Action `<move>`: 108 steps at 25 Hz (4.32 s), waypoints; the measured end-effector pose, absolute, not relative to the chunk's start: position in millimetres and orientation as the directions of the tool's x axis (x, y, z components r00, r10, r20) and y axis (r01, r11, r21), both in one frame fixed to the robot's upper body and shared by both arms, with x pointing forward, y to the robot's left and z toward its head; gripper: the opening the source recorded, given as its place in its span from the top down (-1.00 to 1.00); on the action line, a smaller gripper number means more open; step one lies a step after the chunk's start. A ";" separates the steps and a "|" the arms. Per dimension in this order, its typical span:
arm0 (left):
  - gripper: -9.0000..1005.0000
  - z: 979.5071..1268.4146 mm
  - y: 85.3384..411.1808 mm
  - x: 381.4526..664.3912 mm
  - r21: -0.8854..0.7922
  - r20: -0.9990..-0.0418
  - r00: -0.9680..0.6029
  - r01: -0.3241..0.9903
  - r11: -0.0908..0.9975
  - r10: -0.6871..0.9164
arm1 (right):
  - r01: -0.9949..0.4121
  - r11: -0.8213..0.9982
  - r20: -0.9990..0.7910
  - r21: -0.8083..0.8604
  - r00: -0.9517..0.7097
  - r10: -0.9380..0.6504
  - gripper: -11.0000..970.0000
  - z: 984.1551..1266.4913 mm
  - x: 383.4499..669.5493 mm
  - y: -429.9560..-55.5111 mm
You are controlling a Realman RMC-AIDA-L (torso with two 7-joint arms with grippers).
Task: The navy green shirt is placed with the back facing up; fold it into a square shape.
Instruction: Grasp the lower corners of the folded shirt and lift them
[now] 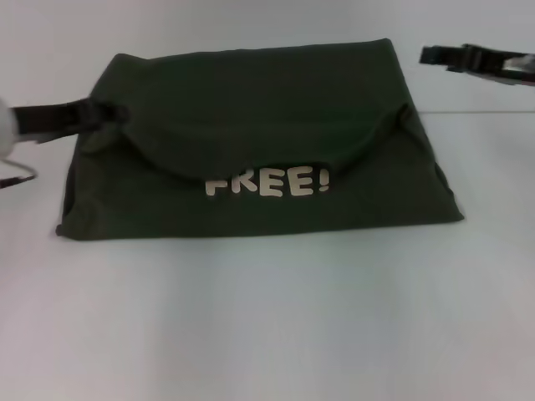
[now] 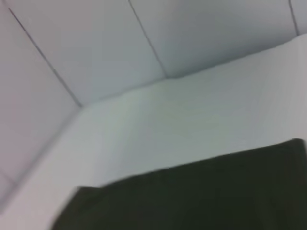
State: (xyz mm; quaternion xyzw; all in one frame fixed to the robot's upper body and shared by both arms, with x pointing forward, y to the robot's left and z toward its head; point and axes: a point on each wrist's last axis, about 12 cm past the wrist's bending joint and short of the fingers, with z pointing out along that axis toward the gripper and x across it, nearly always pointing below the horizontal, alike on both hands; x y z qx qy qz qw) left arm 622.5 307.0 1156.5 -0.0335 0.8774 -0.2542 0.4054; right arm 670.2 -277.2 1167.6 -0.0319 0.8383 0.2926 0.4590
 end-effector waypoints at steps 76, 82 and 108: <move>0.96 1099.2 354.7 595.3 -0.591 -0.597 -0.717 0.088 0.802 -0.361 | -0.196 0.916 -0.531 0.349 -0.847 0.021 -0.45 1099.2 652.8 -263.5; 0.96 1099.8 354.1 596.2 -0.591 -0.600 -0.714 0.090 0.802 -0.362 | -0.192 0.915 -0.528 0.355 -0.849 0.027 0.07 1099.1 652.1 -264.9; 0.96 1124.7 374.0 549.6 -0.671 -0.453 -0.880 0.231 0.704 -0.143 | -0.181 0.830 -0.336 0.528 -0.942 0.008 0.93 1113.3 593.3 -318.3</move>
